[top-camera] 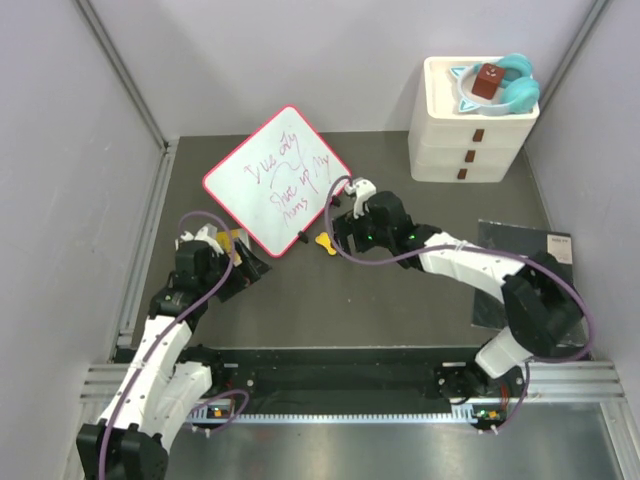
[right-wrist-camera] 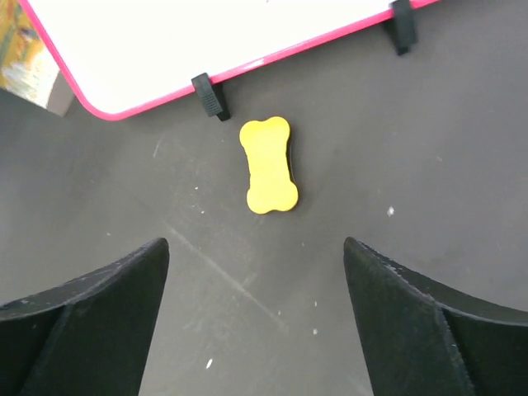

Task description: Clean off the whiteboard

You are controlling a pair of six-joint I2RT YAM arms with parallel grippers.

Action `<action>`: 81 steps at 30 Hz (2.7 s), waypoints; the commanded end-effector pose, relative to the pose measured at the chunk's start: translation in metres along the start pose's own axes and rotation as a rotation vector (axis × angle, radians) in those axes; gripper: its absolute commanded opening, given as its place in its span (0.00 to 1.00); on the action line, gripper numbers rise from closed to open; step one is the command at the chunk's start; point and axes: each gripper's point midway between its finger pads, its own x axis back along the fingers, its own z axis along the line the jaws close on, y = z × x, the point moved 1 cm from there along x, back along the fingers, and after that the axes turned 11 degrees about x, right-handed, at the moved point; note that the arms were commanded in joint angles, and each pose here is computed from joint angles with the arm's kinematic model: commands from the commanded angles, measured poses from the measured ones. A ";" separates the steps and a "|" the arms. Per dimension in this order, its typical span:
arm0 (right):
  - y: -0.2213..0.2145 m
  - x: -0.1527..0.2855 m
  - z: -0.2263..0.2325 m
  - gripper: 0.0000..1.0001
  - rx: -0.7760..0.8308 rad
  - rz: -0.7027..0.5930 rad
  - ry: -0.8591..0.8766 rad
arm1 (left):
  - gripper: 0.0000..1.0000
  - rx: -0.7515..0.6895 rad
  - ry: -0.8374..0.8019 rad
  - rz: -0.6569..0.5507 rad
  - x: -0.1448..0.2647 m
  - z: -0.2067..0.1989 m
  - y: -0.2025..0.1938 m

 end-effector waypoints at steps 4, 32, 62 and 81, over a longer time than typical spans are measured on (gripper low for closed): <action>-0.016 -0.047 0.005 0.59 0.135 0.127 0.066 | 0.99 -0.066 -0.055 0.053 -0.004 -0.010 -0.003; -0.012 -0.109 0.008 0.56 0.177 0.215 0.123 | 0.99 -0.076 -0.066 0.127 -0.013 -0.009 -0.011; -0.006 -0.095 -0.008 0.05 0.139 0.181 -0.043 | 0.96 0.024 0.031 -0.035 -0.021 0.008 0.010; 0.058 -0.056 0.015 0.02 -0.077 -0.125 0.137 | 0.91 -0.069 -0.256 -0.464 -0.058 -0.022 0.084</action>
